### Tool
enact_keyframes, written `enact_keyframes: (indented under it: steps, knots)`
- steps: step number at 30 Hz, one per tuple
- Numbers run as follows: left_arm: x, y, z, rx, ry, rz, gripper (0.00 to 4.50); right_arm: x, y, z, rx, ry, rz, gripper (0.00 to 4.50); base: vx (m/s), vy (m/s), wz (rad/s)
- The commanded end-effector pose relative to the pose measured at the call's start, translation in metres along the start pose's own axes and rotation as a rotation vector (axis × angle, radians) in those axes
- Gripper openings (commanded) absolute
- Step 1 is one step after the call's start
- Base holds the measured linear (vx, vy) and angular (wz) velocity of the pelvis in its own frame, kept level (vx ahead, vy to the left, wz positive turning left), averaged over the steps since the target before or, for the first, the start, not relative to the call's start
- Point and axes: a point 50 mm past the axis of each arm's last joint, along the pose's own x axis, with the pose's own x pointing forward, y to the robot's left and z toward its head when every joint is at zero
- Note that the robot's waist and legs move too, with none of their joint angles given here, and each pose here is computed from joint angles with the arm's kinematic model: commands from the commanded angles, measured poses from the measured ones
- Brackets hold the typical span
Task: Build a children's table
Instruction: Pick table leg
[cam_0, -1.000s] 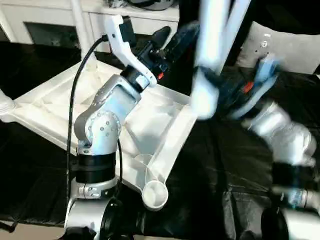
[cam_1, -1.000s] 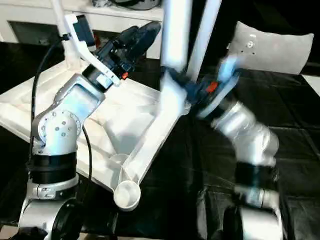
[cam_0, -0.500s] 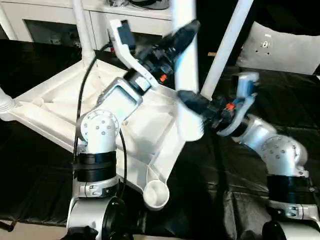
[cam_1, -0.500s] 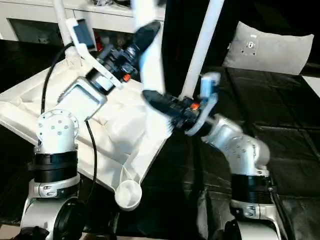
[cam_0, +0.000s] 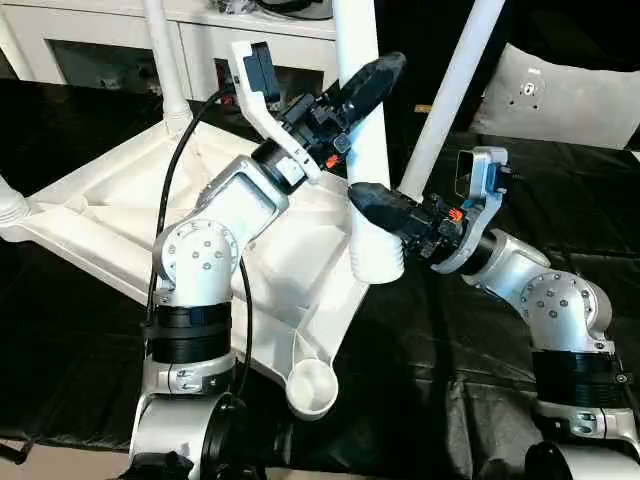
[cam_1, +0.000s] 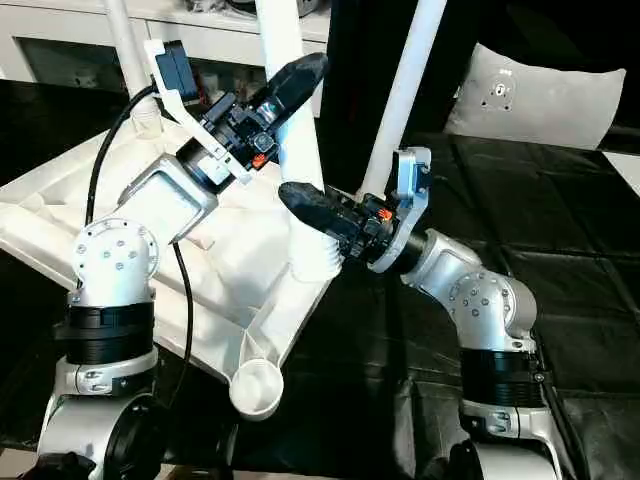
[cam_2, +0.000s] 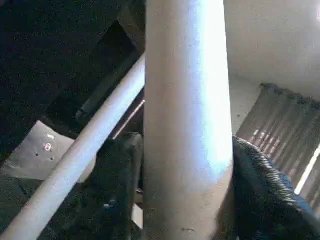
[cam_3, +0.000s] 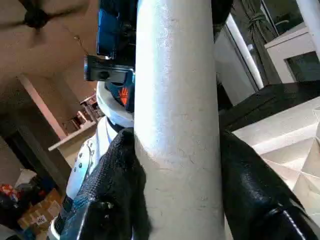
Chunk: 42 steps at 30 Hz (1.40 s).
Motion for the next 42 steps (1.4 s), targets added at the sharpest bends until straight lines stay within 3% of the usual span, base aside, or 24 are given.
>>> enact_keyframes:
  steps: [1, 5, 13, 15, 16, 20, 23, 25, 33, 37, 40, 42]
  knots:
    - [0.001, -0.002, -0.002, 0.002, 0.021, -0.013, 2.1, 0.0, 0.002, 0.006, -0.034, -0.006, 0.008, 1.87, 0.0, 0.0, 0.0]
    - [0.0, -0.001, -0.002, 0.009, 0.025, -0.003, 1.87, -0.001, 0.001, 0.006, -0.052, 0.002, -0.017, 1.87, 0.0, 0.0, 0.0]
    - [-0.002, 0.003, 0.003, 0.03, 0.014, 0.026, 1.82, -0.003, -0.005, 0.007, -0.068, 0.012, -0.076, 1.87, 0.0, 0.0, 0.0]
    - [-0.002, 0.004, 0.003, 0.038, 0.015, 0.031, 1.82, -0.004, -0.007, 0.007, -0.062, 0.012, -0.084, 2.57, 0.0, 0.0, 0.0]
    - [-0.003, 0.005, 0.003, 0.051, 0.019, 0.044, 1.82, -0.004, -0.011, 0.008, -0.054, 0.005, -0.119, 2.57, 0.0, 0.0, 0.0]
    - [-0.004, 0.009, 0.003, 0.114, 0.042, 0.08, 1.82, -0.005, -0.017, 0.011, -0.065, -0.009, -0.169, 2.92, 0.0, 0.0, 0.0]
    - [-0.006, 0.022, 0.001, 0.298, 0.09, 0.191, 1.82, -0.007, -0.021, 0.014, -0.136, 0.011, -0.22, 3.07, 0.0, 0.0, 0.0]
    - [-0.008, 0.028, 0.003, 0.339, 0.09, 0.241, 1.82, -0.009, -0.022, 0.015, -0.154, 0.038, -0.234, 3.24, 0.0, 0.0, 0.0]
    - [-0.007, 0.025, 0.003, 0.504, 0.113, 0.261, 1.81, -0.01, -0.028, 0.011, -0.4, 0.222, -0.405, 3.91, 0.0, 0.0, 0.0]
    - [-0.006, 0.024, 0.0, 0.548, 0.108, 0.271, 1.81, -0.008, -0.031, 0.013, -0.467, 0.223, -0.446, 3.91, 0.0, 0.0, 0.0]
    - [-0.006, 0.024, -0.002, 0.566, 0.11, 0.276, 1.81, -0.007, -0.032, 0.01, -0.439, 0.241, -0.444, 3.91, 0.0, 0.0, 0.0]
    - [-0.006, 0.024, -0.005, 0.584, 0.114, 0.276, 1.81, -0.004, -0.029, 0.005, -0.37, 0.247, -0.396, 3.91, 0.0, 0.0, 0.0]
